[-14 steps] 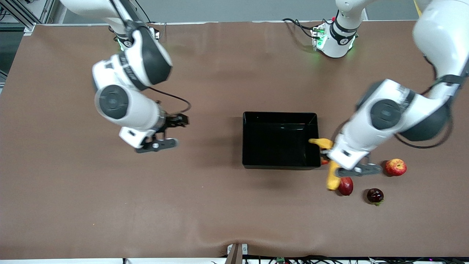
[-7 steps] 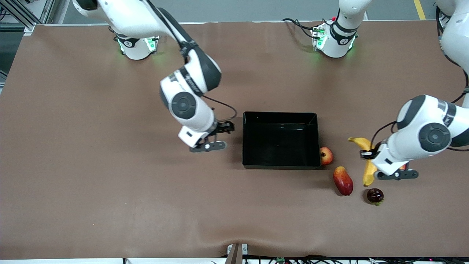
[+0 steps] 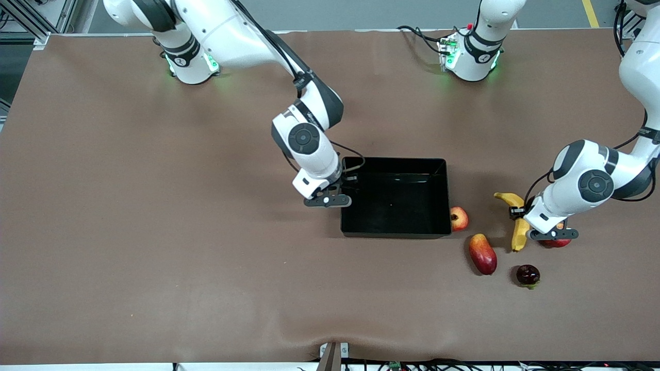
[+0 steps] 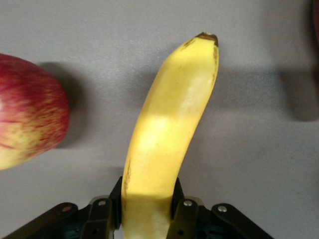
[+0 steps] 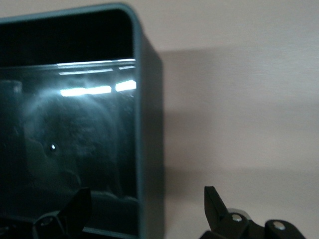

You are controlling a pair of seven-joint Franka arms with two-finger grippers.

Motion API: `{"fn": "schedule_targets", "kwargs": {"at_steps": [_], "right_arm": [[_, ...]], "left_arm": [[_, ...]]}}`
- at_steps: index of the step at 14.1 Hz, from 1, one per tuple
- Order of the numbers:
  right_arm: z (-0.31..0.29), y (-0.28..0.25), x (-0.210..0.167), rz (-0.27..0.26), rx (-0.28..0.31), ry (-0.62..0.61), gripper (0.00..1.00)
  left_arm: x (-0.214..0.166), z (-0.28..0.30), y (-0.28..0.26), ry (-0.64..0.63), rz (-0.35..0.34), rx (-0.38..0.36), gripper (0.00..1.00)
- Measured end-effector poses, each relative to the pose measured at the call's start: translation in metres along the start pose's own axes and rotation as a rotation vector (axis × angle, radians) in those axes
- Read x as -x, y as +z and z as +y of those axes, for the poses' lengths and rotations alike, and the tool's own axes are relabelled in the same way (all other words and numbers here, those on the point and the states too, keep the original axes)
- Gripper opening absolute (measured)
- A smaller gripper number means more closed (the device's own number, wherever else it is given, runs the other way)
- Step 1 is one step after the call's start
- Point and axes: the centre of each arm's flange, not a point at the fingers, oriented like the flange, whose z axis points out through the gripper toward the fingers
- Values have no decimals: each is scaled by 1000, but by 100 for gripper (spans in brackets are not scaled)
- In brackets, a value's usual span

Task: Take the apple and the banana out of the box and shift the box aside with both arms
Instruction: 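Set the banana down with the left gripper while the right gripper grips the tray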

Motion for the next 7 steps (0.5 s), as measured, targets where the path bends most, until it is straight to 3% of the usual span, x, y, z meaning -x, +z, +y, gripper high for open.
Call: {"fn": "schedule_targets", "kwargs": {"at_steps": [1,3,7], "right_arm": [[-4,12,6,23,-15,-1,100],[-9,20,11,44,-31,-1,81],[-2,18,1,61,-16,12,38]], "left_arm": [[-1,2,-1,3,4,1,39],[-5,3,-5,4,14,-1,44],[-22,16,-57,13,91,-2,83]]}}
